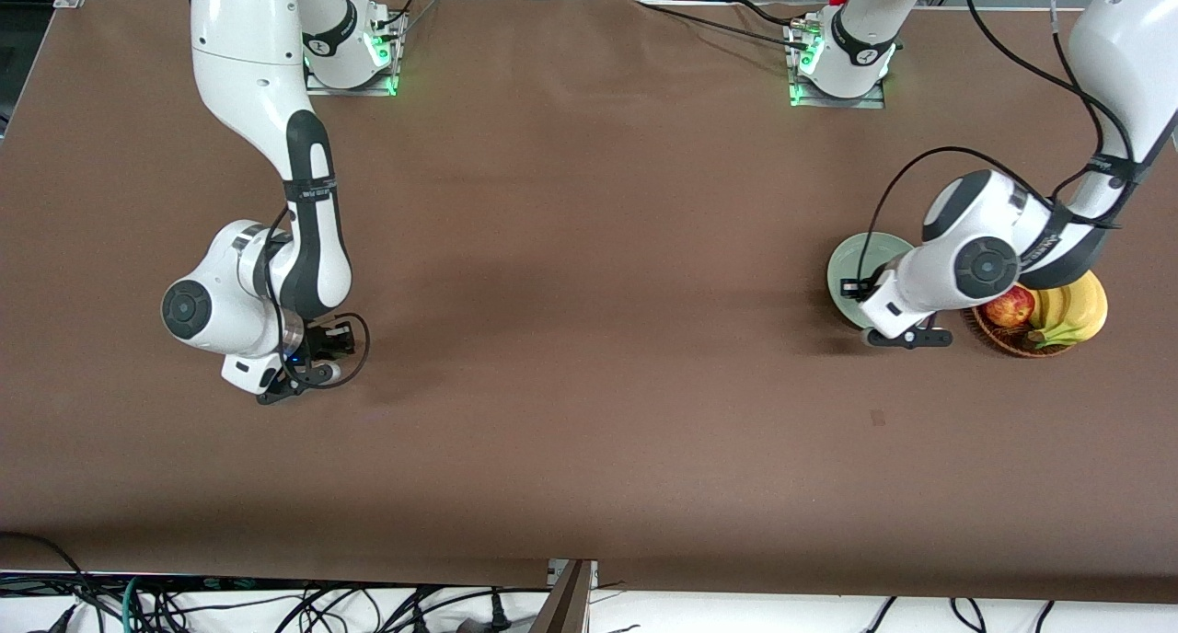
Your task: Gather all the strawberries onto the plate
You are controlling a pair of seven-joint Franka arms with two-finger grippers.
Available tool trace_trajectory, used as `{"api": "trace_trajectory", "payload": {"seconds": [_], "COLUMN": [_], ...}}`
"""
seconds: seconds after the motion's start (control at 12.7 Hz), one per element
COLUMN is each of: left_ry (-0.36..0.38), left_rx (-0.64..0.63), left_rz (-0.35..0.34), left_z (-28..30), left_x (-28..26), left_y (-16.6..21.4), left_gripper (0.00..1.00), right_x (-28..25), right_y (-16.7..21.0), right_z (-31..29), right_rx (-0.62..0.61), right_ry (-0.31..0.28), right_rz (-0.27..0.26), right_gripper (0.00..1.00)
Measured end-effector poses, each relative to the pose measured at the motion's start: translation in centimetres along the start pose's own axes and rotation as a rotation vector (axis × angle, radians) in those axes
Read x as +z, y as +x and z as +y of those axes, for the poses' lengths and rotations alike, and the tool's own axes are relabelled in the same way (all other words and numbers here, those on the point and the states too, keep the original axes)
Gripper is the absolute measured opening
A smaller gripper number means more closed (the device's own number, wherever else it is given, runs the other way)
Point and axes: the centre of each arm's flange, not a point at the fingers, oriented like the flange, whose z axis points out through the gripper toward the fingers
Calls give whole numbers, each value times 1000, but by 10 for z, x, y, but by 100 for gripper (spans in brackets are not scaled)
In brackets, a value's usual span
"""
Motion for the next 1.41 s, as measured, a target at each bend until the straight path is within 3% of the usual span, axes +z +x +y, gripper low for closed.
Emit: {"api": "trace_trajectory", "payload": {"seconds": [0.31, 0.55, 0.63, 0.86, 1.1, 1.41], "left_ry": [5, 3, 5, 9, 11, 2], "left_rx": [28, 47, 54, 72, 75, 77], "left_rz": [-35, -38, -37, -36, -25, 67], "left_z": [-33, -23, -19, -13, -17, -9], "left_x": [27, 30, 30, 29, 23, -29], "left_y": [-3, -3, -3, -3, -1, 0], "left_gripper": [36, 36, 42, 74, 100, 100], "right_x": [-40, -29, -26, -13, 21, 62], "right_y": [36, 49, 51, 53, 39, 12], "right_z": [-90, -190, -219, -300, -378, -462], "right_rx": [197, 391, 445, 574, 649, 732], "right_ry": [73, 161, 182, 238, 256, 296], "right_rz": [8, -22, -24, 47, 121, 225], "right_gripper": [33, 33, 33, 33, 33, 33]}}
